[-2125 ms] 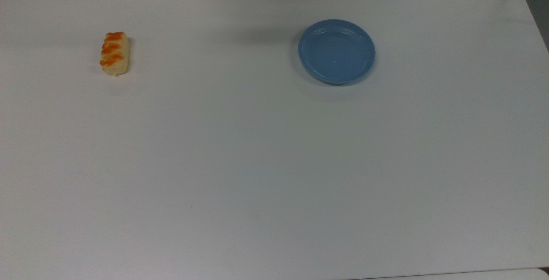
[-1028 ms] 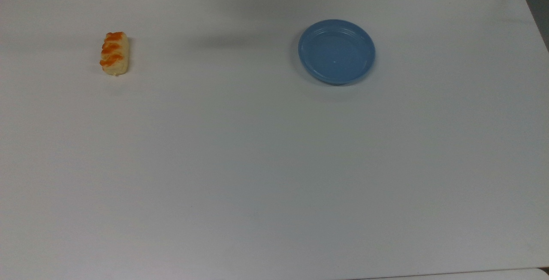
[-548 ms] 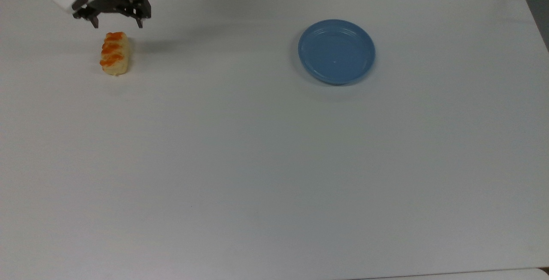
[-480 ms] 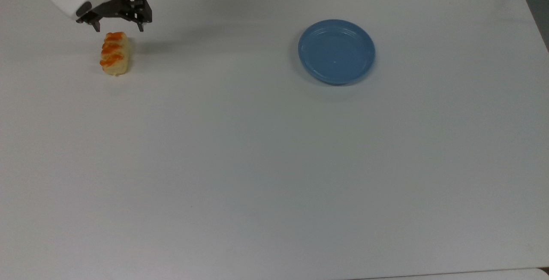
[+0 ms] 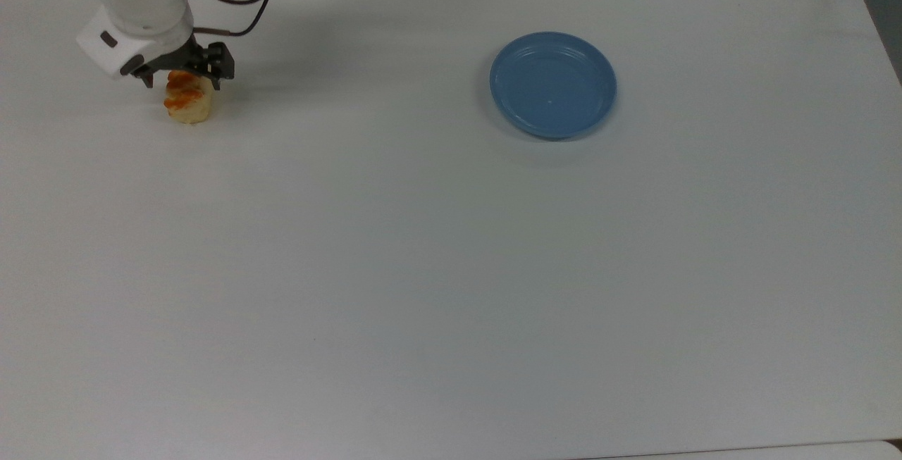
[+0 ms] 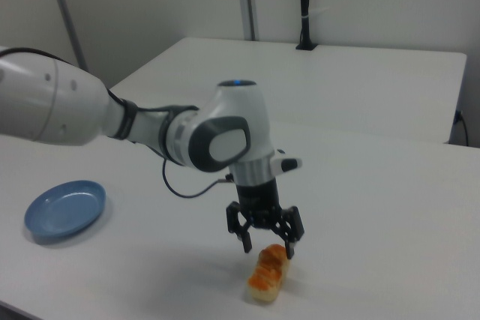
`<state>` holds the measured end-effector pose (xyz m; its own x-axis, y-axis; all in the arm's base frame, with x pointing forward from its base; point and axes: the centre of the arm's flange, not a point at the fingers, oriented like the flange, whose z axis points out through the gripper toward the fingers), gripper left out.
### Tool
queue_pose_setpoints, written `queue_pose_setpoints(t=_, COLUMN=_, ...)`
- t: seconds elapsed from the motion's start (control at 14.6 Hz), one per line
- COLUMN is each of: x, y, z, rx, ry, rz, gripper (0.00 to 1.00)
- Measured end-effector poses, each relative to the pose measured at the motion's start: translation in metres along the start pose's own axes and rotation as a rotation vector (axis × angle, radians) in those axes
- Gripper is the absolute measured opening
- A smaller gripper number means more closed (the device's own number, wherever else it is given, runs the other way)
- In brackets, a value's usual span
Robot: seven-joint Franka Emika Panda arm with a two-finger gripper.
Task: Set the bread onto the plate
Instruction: 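Close the gripper on the bread roll and lift it, then carry the bread roll over the blue plate and lower it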
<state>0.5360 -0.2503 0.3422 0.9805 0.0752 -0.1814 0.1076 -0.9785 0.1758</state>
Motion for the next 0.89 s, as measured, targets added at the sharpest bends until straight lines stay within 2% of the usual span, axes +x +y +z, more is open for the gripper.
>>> queue_pose_setpoints(t=0.21, x=0.005, y=0.000, z=0.020, rx=-0.004, ry=-0.017, rz=-0.003, gripper=0.99)
queue_pose_setpoints(t=0.27, x=0.006, y=-0.002, z=0.021, rx=-0.004, ry=-0.018, rz=-0.007, gripper=0.94)
queue_pose_setpoints(t=0.34, x=0.008, y=-0.004, z=0.020, rx=-0.004, ry=-0.017, rz=-0.011, gripper=0.87)
queue_pose_setpoints(t=0.55, x=0.010, y=-0.016, z=0.018, rx=0.010, ry=-0.043, rz=-0.030, gripper=0.51)
queue_pose_setpoints(t=0.69, x=0.008, y=-0.028, z=0.005, rx=0.033, ry=-0.076, rz=-0.048, gripper=0.32)
queue_pose_setpoints(t=0.82, x=0.006, y=-0.046, z=-0.029, rx=0.068, ry=-0.085, rz=-0.068, gripper=0.16)
queue_pose_setpoints(t=0.89, x=0.006, y=-0.062, z=-0.053, rx=0.100, ry=-0.072, rz=-0.069, gripper=0.15)
